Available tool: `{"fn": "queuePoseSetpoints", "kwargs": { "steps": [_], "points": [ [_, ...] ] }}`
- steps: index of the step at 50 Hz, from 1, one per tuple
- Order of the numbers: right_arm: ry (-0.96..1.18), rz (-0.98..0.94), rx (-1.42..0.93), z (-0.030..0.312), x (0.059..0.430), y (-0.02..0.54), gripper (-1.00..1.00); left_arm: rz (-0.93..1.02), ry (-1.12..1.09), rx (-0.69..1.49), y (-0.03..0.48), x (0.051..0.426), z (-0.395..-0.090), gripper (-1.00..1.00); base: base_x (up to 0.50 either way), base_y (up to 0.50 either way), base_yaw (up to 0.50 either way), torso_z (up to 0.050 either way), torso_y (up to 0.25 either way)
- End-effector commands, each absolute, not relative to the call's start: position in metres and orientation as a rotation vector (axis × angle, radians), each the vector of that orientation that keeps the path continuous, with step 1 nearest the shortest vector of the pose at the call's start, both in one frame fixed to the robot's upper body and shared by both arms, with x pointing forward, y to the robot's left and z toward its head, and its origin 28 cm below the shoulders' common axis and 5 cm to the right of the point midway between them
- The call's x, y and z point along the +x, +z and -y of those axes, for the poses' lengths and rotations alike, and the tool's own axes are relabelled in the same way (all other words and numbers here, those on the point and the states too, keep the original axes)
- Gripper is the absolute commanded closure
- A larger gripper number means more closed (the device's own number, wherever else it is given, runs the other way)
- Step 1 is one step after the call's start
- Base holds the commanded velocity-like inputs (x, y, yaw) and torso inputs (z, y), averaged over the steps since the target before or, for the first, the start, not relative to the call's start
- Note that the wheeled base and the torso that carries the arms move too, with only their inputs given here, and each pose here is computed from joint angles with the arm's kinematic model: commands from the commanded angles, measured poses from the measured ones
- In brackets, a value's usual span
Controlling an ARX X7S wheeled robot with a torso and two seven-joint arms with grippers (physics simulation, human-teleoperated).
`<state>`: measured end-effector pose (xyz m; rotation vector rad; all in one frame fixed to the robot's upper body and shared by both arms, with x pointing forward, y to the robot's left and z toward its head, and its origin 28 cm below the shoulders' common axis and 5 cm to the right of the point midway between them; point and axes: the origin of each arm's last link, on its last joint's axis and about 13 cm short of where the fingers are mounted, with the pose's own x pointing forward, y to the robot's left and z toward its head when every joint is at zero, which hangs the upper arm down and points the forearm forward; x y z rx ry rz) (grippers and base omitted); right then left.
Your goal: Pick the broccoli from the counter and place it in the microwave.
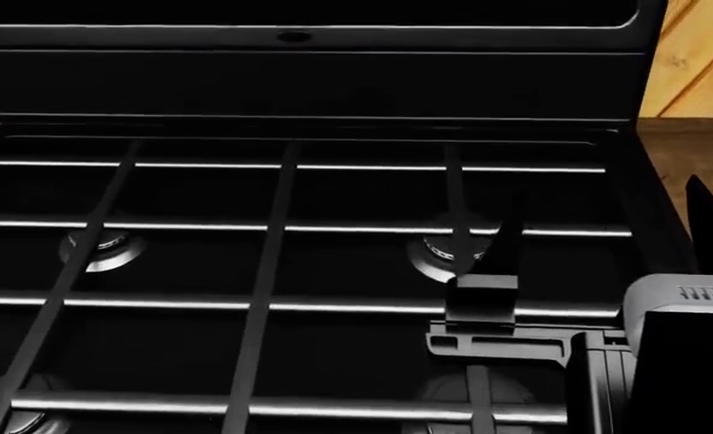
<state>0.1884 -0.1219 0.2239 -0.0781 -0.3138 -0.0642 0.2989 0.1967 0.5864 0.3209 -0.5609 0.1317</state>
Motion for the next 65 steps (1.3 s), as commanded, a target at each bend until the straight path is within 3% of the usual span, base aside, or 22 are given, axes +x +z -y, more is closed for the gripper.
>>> {"fn": "queuePoseSetpoints", "kwargs": {
  "steps": [1, 10, 27, 28, 43, 53, 65],
  "points": [
    [-0.064, 0.314, -0.077, 0.122, 0.186, 0.223, -1.0, 0.54, 0.138, 0.29, 0.584, 0.302, -0.197, 1.0, 0.0, 0.0, 0.0, 0.0, 0.0],
    [-0.061, 0.306, -0.079, 0.122, 0.185, 0.221, -1.0, 0.389, 0.116, 0.279, 0.565, 0.316, -0.197, 1.0, 0.0, 0.0, 0.0, 0.0, 0.0],
    [-0.057, 0.297, -0.078, 0.122, 0.183, 0.22, -1.0, 0.359, 0.091, 0.329, 0.559, 0.321, -0.194, 1.0, 0.0, 0.0, 0.0, 0.0, 0.0],
    [-0.056, 0.298, -0.079, 0.122, 0.183, 0.22, -1.0, 0.358, 0.086, 0.332, 0.559, 0.321, -0.193, -1.0, 0.0, 0.0, 0.0, 0.0, 0.0],
    [-0.047, 0.292, -0.082, 0.121, 0.183, 0.22, -1.0, 0.373, 0.087, 0.346, 0.56, 0.321, -0.194, -1.0, 0.0, 0.0, 0.0, 0.0, 0.001],
    [-0.046, 0.292, -0.077, 0.12, 0.183, 0.219, -1.0, 0.536, 0.056, 0.244, 0.586, 0.297, -0.193, -1.0, 0.0, 0.0, 0.0, 0.0, 0.0],
    [-0.032, 0.29, -0.083, 0.118, 0.188, 0.219, -1.0, 0.646, 0.006, 0.144, 0.604, 0.272, -0.215, -1.0, 0.0, 0.0, 0.0, 0.0, 0.0]
  ]
}}
